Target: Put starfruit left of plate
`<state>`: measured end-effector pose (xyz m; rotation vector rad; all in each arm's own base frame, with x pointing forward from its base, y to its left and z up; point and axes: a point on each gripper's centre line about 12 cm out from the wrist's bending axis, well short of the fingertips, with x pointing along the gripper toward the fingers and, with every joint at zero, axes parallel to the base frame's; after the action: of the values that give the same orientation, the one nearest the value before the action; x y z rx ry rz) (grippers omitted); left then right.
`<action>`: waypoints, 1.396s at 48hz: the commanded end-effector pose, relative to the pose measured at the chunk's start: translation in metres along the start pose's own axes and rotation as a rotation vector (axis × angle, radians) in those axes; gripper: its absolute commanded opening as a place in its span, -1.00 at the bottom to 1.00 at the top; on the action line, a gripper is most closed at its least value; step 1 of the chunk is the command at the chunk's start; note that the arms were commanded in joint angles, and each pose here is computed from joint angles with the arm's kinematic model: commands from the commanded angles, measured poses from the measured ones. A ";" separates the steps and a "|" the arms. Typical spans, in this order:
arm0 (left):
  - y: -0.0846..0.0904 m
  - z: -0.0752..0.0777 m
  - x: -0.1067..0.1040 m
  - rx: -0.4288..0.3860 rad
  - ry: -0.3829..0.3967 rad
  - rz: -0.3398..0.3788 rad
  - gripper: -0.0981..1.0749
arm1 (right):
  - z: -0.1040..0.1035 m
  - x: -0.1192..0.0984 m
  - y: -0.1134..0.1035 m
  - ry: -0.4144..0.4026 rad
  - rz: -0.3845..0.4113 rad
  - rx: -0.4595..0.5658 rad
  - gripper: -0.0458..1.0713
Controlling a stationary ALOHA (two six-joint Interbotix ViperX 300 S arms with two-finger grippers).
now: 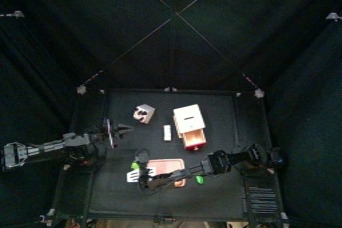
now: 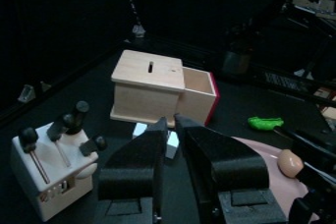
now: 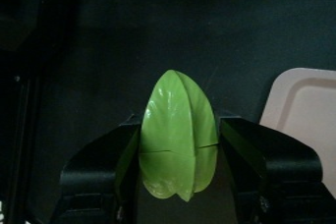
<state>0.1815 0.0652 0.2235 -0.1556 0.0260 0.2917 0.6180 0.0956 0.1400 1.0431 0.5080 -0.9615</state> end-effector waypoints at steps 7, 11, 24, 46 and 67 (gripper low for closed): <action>-0.001 0.007 0.002 0.005 -0.020 -0.005 0.19 | 0.009 -0.012 0.015 0.009 0.036 0.063 0.51; -0.001 0.007 0.002 0.005 -0.018 -0.004 0.19 | 0.008 -0.011 0.017 0.012 0.039 0.068 0.53; -0.001 0.006 0.002 0.005 -0.016 -0.004 0.19 | 0.003 -0.006 0.011 0.026 0.006 0.062 0.66; -0.001 0.007 0.002 0.007 -0.018 -0.004 0.19 | 0.005 -0.015 0.019 0.052 0.024 0.099 0.93; -0.001 0.007 0.002 0.008 -0.017 -0.005 0.19 | 0.015 -0.032 0.022 0.014 -0.009 0.093 0.93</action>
<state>0.1815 0.0652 0.2233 -0.1542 0.0277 0.2922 0.6184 0.0999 0.1394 1.0885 0.5375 -1.0398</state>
